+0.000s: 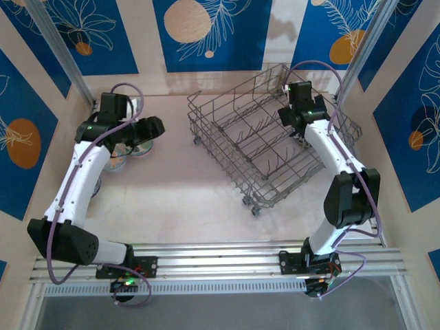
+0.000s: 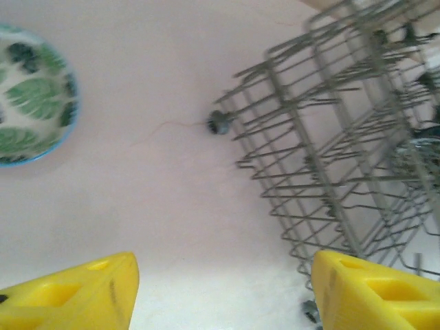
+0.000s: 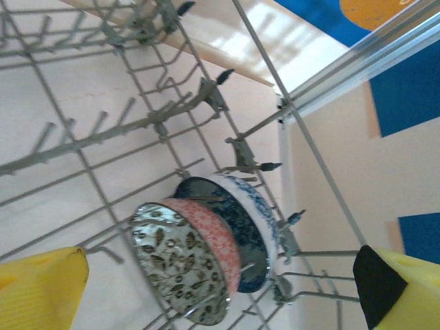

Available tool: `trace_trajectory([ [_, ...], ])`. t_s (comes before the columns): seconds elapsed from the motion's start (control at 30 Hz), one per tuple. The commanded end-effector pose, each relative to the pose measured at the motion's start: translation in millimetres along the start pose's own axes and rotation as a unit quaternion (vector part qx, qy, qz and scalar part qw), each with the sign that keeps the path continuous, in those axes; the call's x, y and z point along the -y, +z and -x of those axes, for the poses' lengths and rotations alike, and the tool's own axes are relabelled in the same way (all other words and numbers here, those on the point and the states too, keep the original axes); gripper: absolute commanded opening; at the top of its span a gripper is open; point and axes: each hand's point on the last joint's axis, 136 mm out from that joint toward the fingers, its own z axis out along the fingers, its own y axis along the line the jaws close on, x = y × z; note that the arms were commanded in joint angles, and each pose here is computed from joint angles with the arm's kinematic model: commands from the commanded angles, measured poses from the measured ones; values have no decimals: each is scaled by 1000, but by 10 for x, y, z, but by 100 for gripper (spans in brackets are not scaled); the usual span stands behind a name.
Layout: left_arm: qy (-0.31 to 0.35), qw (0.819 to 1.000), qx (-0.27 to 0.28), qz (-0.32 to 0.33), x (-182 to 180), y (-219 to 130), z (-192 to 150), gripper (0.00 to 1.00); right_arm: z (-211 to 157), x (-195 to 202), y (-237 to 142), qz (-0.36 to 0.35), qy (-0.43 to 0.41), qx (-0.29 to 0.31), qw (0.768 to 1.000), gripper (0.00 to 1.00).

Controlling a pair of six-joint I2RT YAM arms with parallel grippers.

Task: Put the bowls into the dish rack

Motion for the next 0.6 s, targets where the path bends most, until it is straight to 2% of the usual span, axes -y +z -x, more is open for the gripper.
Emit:
trace_trajectory([
  [0.0, -62, 995, -39, 65, -463, -115, -271, 65, -14, -123, -231, 65, 42, 1, 997, 100],
  [0.27, -162, 978, -84, 101, -1052, 47, -586, 66, -20, -403, -402, 130, 65, 3, 989, 99],
  [0.57, -249, 952, -68, 163, -1882, -252, -659, 66, -96, -630, -430, 172, 70, -2, 983, 99],
])
